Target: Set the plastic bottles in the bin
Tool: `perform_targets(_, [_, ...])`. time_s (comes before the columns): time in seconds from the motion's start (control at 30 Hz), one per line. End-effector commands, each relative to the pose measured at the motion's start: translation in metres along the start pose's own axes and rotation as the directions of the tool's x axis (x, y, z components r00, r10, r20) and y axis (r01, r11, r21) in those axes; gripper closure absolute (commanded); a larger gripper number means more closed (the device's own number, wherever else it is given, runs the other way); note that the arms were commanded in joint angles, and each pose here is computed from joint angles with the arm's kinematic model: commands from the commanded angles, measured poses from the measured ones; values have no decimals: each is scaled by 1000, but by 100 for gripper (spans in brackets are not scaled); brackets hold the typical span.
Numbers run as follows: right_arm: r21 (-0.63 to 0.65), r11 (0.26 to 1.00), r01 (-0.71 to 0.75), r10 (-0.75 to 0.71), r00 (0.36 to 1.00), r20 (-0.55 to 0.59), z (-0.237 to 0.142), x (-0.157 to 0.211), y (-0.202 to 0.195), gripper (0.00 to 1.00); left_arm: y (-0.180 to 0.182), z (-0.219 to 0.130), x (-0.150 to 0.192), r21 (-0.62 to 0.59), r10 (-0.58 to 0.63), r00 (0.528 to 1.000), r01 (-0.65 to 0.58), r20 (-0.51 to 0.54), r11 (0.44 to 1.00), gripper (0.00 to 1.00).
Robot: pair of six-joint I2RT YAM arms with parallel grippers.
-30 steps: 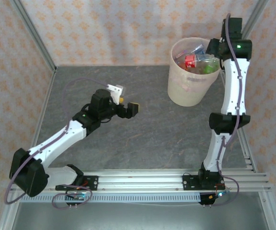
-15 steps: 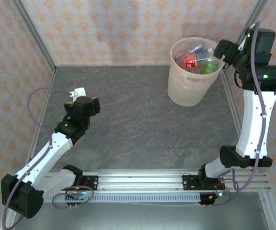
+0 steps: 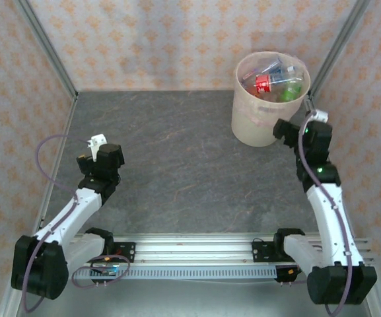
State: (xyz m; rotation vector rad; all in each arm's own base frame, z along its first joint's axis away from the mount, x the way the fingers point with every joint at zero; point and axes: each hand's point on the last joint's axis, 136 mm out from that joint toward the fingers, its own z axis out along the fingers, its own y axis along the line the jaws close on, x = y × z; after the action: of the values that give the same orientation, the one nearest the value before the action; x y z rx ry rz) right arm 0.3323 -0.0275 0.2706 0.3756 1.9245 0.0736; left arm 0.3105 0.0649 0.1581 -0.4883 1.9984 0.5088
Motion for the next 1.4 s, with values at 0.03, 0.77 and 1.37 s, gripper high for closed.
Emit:
perform_targets(0.03, [19, 996, -85, 78, 970, 229, 20, -2, -15, 1, -4, 16, -1, 28, -48, 998, 47, 42, 998, 0])
perform_targets(0.77, [80, 996, -27, 32, 997, -68, 103, 132, -39, 1, -53, 68, 22, 147, -24, 992, 6, 124, 989, 0])
perform_targets(1.37, [23, 993, 115, -115, 993, 3, 126, 141, -27, 1, -53, 68, 22, 149, -24, 992, 5, 125, 989, 0])
